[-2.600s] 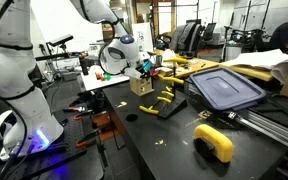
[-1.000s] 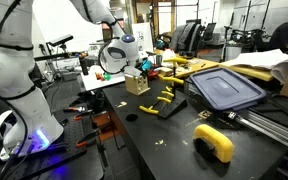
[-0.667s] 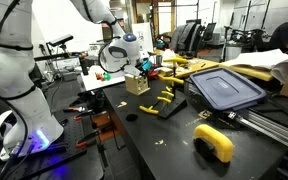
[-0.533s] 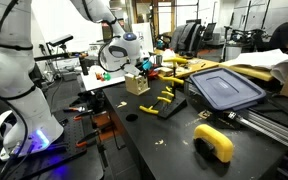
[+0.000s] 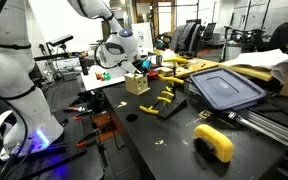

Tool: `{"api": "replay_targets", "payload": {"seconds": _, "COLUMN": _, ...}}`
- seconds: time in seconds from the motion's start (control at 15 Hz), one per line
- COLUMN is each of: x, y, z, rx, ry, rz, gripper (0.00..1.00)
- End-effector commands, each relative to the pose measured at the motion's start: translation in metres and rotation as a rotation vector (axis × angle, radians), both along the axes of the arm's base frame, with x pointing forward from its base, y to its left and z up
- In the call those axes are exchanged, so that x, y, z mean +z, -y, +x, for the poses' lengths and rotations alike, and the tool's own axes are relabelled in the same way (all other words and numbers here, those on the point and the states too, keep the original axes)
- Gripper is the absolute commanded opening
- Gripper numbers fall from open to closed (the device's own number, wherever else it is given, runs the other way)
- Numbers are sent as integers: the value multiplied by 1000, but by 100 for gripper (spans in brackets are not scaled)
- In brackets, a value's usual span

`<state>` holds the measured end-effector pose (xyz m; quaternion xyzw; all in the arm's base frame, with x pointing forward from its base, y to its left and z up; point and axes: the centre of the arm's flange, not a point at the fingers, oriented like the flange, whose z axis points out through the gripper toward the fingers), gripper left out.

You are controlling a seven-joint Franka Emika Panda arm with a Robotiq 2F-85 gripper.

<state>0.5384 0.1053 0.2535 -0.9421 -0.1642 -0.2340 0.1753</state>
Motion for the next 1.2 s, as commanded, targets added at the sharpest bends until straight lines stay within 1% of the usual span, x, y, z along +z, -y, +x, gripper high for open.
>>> {"api": "replay_targets", "payload": {"seconds": 0.0, "x": 10, "y": 0, "z": -23, "rx": -30, "ry": 5, "rz": 6, "gripper": 100}}
{"api": "replay_targets", "payload": {"seconds": 0.4, "x": 14, "y": -3, "z": -27, "rx": -63, "ry": 1, "rz": 44, "gripper": 100}}
{"api": "replay_targets", "payload": {"seconds": 1.13, "x": 9, "y": -2, "z": -36, "rx": -58, "ry": -42, "rz": 32, "gripper": 100}}
